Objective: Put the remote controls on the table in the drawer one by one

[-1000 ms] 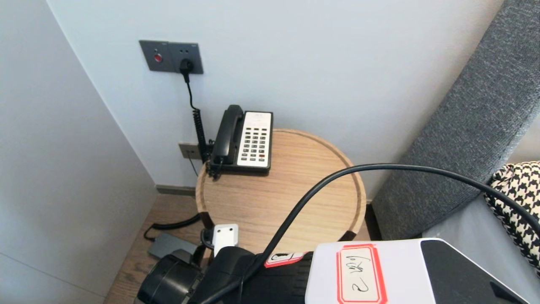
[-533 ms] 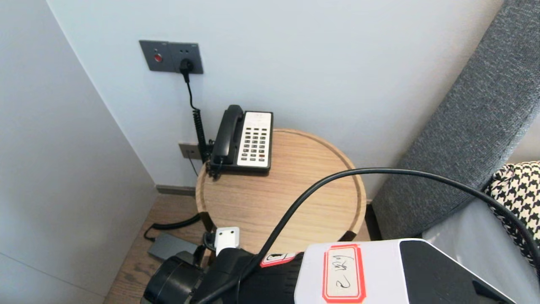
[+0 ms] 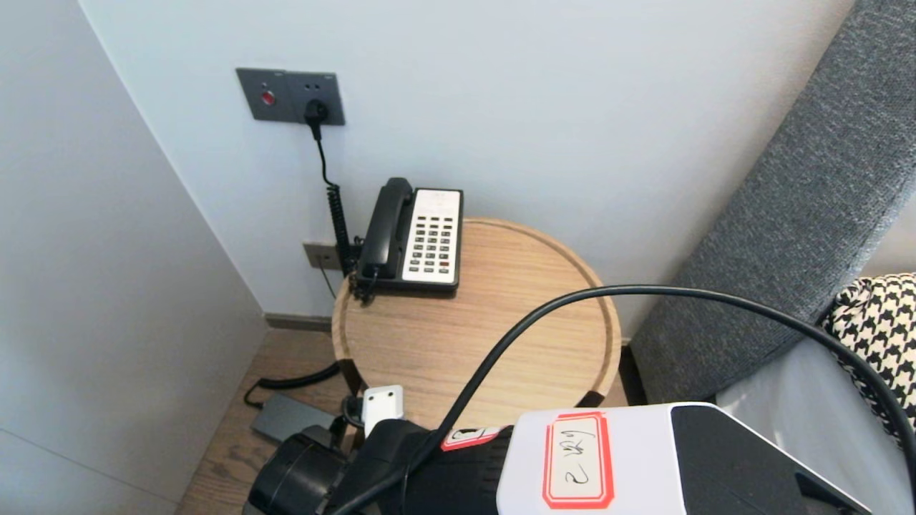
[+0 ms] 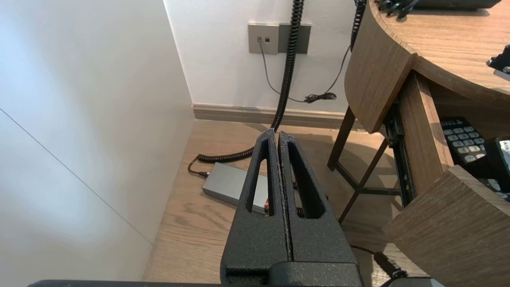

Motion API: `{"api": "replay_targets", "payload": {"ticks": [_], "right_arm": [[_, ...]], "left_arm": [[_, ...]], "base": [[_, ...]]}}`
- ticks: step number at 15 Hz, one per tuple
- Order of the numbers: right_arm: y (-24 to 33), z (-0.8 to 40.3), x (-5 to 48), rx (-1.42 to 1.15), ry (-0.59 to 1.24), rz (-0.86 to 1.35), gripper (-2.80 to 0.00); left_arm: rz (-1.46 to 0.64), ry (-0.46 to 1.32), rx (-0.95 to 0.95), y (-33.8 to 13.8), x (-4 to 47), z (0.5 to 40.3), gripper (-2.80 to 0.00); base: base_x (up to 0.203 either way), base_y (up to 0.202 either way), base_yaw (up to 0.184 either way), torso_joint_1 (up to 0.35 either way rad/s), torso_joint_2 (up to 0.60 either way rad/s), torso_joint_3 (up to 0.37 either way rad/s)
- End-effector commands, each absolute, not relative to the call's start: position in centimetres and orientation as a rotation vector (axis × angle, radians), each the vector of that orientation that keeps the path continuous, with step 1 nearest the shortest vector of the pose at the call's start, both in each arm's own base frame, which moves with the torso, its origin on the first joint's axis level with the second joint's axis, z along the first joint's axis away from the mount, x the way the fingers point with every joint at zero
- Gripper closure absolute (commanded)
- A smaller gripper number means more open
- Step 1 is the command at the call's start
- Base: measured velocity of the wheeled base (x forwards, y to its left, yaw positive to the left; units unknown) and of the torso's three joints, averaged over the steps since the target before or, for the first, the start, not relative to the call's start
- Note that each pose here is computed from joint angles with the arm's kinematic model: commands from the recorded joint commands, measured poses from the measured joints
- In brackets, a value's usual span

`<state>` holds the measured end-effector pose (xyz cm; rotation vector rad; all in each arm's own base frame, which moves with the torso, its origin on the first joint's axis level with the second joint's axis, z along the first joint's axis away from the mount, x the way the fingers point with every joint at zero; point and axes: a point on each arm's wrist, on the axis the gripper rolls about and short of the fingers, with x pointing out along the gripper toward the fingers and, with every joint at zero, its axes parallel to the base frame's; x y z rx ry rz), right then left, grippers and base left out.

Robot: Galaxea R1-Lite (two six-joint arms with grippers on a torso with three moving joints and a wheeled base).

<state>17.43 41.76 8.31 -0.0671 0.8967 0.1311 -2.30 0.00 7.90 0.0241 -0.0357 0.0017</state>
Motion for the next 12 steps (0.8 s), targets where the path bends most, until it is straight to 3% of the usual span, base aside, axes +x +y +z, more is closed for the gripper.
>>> {"api": "replay_targets", "payload": {"ticks": [1,7,8,12], "right_arm": [[41.77,8.34,17.35,-0.066,0.898,0.131,0.00],[41.69,8.15,17.31,-0.073,0.904,0.129,0.00],[41.67,8.12,17.31,-0.074,0.904,0.128,-2.80],[41.63,8.27,17.29,-0.073,0.902,0.129,-2.80]], "left_arm": [[0.002,-0.025,0.025,0.00,-2.20,7.57,0.00],[0.002,-0.025,0.025,0.00,-2.20,7.57,0.00],[0.002,-0.025,0.025,0.00,-2.20,7.57,0.00],[0.002,-0.025,0.025,0.00,-2.20,7.57,0.00]], "base": [[0.000,0.000,0.000,0.000,0.00,0.000],[0.000,0.000,0.000,0.000,0.00,0.000],[0.000,0.000,0.000,0.000,0.00,0.000],[0.000,0.000,0.000,0.000,0.00,0.000]]}}
